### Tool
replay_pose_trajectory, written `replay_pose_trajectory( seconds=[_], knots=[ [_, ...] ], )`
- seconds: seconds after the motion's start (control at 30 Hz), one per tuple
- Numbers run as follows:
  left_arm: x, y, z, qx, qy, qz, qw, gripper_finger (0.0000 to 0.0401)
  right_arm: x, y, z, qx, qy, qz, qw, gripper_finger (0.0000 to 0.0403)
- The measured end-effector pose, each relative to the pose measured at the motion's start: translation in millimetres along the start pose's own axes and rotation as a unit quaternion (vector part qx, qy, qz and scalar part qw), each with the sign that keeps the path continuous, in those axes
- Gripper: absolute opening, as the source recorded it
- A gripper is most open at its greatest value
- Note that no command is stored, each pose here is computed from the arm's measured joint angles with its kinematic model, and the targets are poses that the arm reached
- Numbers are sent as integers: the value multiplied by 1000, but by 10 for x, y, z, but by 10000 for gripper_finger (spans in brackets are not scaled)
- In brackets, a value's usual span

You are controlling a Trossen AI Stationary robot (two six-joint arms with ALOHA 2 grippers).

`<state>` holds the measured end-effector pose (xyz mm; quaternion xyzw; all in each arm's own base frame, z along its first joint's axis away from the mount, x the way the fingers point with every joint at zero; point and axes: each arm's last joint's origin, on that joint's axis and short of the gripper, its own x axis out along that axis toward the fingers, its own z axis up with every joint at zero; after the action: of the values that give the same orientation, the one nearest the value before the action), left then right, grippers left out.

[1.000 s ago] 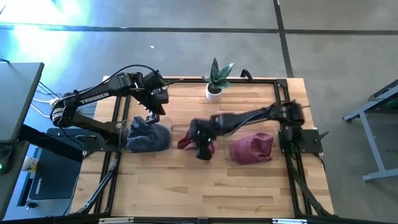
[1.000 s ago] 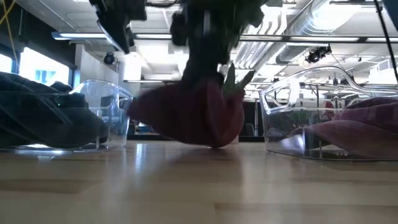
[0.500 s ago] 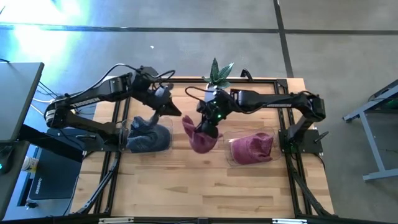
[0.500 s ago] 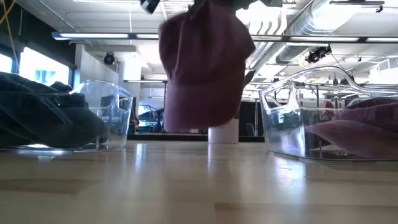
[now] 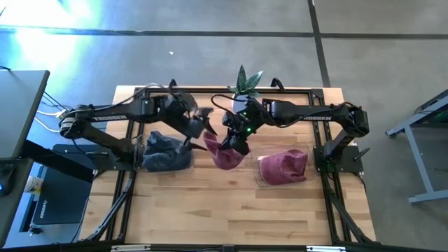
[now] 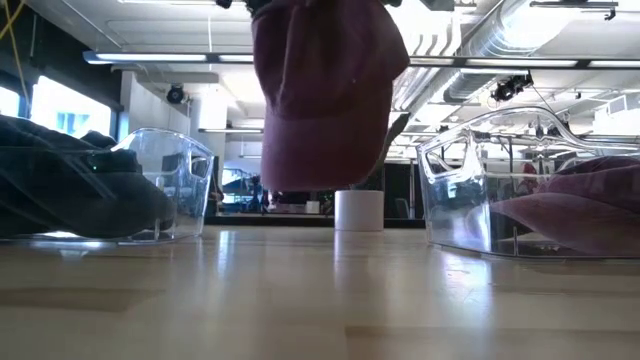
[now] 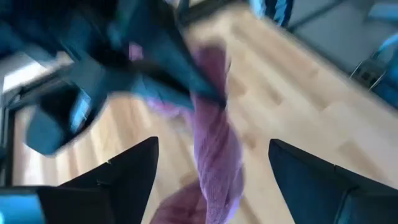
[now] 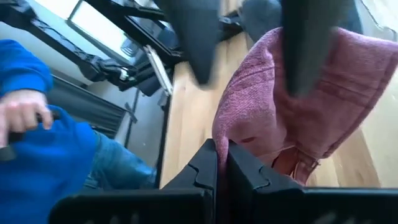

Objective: Pick & Place hat
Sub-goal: Put the red cap into the right transparent bin

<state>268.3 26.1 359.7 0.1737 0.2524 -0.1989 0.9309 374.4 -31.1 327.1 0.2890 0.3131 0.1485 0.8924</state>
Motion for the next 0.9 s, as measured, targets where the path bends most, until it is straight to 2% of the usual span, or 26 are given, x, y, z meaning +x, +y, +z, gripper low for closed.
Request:
replay_pose_trajectory(
  seconds=[0.13,0.3,0.43,0.6,0.63,0.7,0.8,0.9],
  knots=[
    [127,-67,-5,26,57,39,997,301,0,18,24,-5,-8,14,1000,11],
    [256,-133,2,32,80,45,995,256,0,18,25,-2,-9,14,1000,18],
    [277,-186,23,15,76,33,996,183,0,18,25,2,-9,14,1000,17],
    [271,-199,-5,4,84,16,996,60,0,18,26,6,-9,13,1000,26],
    [271,-200,-6,4,84,14,996,34,1,18,26,6,-10,11,1000,31],
    [271,-202,-7,3,84,12,996,11,1,16,27,8,-12,8,1000,49],
    [271,-204,-8,3,84,12,996,20,-19,13,36,21,-11,15,1000,92],
    [271,-205,-10,-8,85,12,996,14,-137,-10,76,61,-17,21,998,146]
  ],
)
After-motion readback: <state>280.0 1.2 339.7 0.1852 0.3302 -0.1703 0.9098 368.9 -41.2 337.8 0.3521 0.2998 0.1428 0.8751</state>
